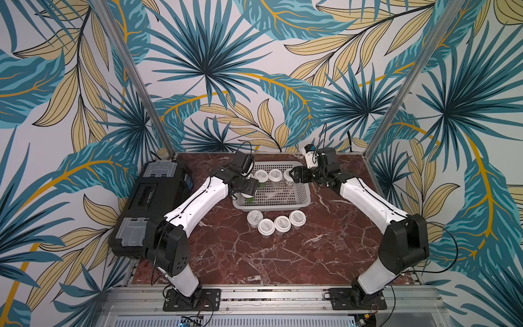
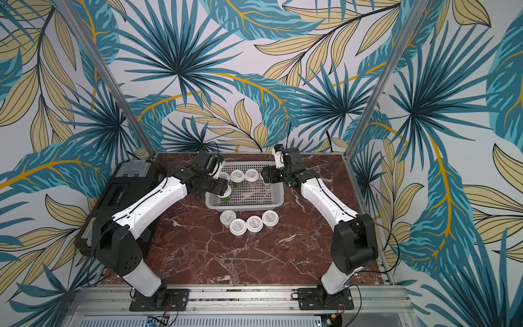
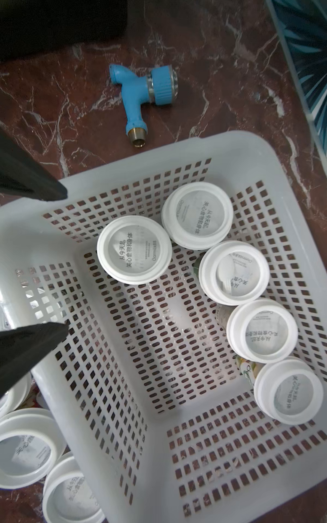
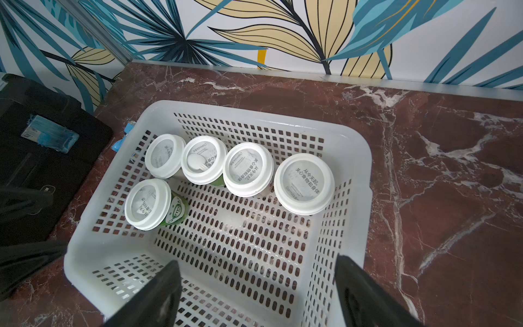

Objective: Put the yogurt in the basket
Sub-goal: Place the yogurt in the basket.

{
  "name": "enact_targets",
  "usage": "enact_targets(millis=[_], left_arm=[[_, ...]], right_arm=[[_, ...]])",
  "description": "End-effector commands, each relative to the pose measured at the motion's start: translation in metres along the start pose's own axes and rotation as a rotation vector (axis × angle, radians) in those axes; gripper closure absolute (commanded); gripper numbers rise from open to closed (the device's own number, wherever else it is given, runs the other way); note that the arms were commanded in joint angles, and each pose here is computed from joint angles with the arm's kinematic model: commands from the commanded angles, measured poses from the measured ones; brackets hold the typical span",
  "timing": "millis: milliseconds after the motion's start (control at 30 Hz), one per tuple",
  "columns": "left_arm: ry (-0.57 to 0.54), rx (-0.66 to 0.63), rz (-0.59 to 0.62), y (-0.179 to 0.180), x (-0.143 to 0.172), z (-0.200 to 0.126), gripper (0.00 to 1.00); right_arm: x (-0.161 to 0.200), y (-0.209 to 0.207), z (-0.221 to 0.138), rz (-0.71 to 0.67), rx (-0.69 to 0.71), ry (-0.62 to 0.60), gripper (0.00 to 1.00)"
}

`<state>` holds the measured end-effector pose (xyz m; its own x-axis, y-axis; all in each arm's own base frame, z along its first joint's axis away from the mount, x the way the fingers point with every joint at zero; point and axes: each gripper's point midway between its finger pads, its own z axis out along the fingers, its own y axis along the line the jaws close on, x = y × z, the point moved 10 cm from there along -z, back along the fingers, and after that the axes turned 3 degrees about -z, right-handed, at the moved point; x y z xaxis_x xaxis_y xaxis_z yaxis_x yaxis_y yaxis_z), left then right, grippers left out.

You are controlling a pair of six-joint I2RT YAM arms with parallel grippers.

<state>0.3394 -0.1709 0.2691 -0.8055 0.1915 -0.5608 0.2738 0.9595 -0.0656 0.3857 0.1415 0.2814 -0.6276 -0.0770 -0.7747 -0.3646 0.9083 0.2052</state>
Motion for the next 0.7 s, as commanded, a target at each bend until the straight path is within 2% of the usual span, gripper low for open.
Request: enact_targets(millis=[0,133,400,667], left_arm=[[-0.023,0.056,-0.017,-0.01,0.0,0.008,0.31],[-0.015,0.106,-0.005,-0.025,0.0,0.016,0.35],[0.066,0.151,0.018,-0.045,0.002,0.046,0.36],[0.112,0.107,0.032,-0.045,0.009,0.072,0.36]], right_arm=[[0.002,-0.002,0.006,0.008,-0.01,0.01,0.12],[0.002,-0.001,0.005,0.007,-0.007,0.009,0.12],[0.002,-0.002,0.005,0.006,-0.006,0.01,0.12],[0.002,-0.001,0.005,0.006,-0.006,0.01,0.12]])
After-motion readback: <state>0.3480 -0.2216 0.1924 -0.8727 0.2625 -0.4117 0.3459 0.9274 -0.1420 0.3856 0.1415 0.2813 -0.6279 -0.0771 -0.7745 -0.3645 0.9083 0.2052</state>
